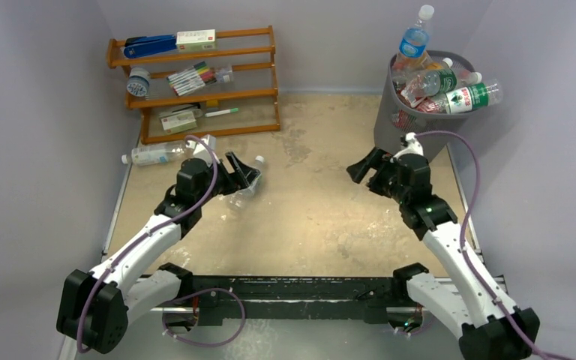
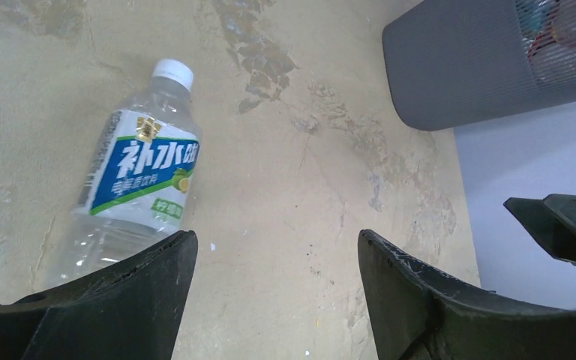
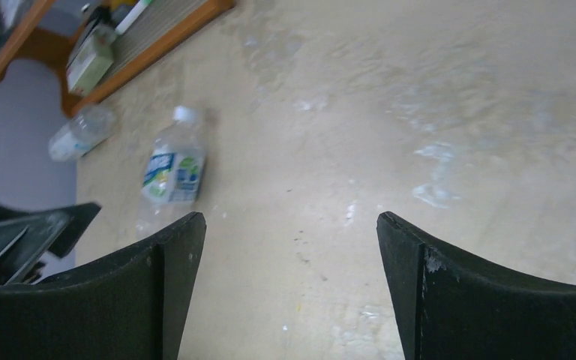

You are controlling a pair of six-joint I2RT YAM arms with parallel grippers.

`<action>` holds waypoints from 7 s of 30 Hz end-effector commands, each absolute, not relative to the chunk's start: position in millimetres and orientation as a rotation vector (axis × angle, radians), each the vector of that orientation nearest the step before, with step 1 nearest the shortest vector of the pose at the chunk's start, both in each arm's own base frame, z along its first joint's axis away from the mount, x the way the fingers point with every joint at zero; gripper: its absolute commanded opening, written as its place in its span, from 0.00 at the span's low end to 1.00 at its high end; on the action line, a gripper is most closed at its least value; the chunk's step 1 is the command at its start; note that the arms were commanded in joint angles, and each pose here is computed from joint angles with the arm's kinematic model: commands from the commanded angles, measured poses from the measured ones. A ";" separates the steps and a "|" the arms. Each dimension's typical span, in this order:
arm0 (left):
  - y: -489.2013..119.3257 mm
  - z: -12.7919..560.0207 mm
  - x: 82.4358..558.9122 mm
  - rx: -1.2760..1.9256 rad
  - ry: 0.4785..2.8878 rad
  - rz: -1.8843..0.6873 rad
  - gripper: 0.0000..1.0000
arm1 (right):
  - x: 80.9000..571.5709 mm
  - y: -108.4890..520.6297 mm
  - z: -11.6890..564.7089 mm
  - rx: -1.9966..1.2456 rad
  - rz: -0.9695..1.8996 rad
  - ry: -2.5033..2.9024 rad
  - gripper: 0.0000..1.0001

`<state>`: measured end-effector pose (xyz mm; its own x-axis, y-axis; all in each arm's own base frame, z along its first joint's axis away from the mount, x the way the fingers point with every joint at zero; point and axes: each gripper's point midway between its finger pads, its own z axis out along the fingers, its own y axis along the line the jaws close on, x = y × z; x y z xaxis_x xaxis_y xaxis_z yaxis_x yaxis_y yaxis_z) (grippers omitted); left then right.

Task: Put the plastic bottles in the bin
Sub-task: Adjust the trash bin at the center of the board.

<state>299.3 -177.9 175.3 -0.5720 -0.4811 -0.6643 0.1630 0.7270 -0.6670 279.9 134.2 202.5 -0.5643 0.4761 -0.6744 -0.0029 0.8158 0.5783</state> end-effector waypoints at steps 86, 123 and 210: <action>-193.1 189.1 294.7 -0.084 2.041 -0.900 0.78 | 448.6 -107.9 192.5 0.688 0.677 1.584 0.81; -189.3 193.2 293.3 -0.114 2.025 -0.895 0.82 | 407.9 -137.9 188.1 0.855 0.636 1.561 0.96; -194.0 181.0 297.0 -0.097 2.068 -0.846 0.88 | 533.3 -54.5 195.2 0.587 1.090 1.511 0.77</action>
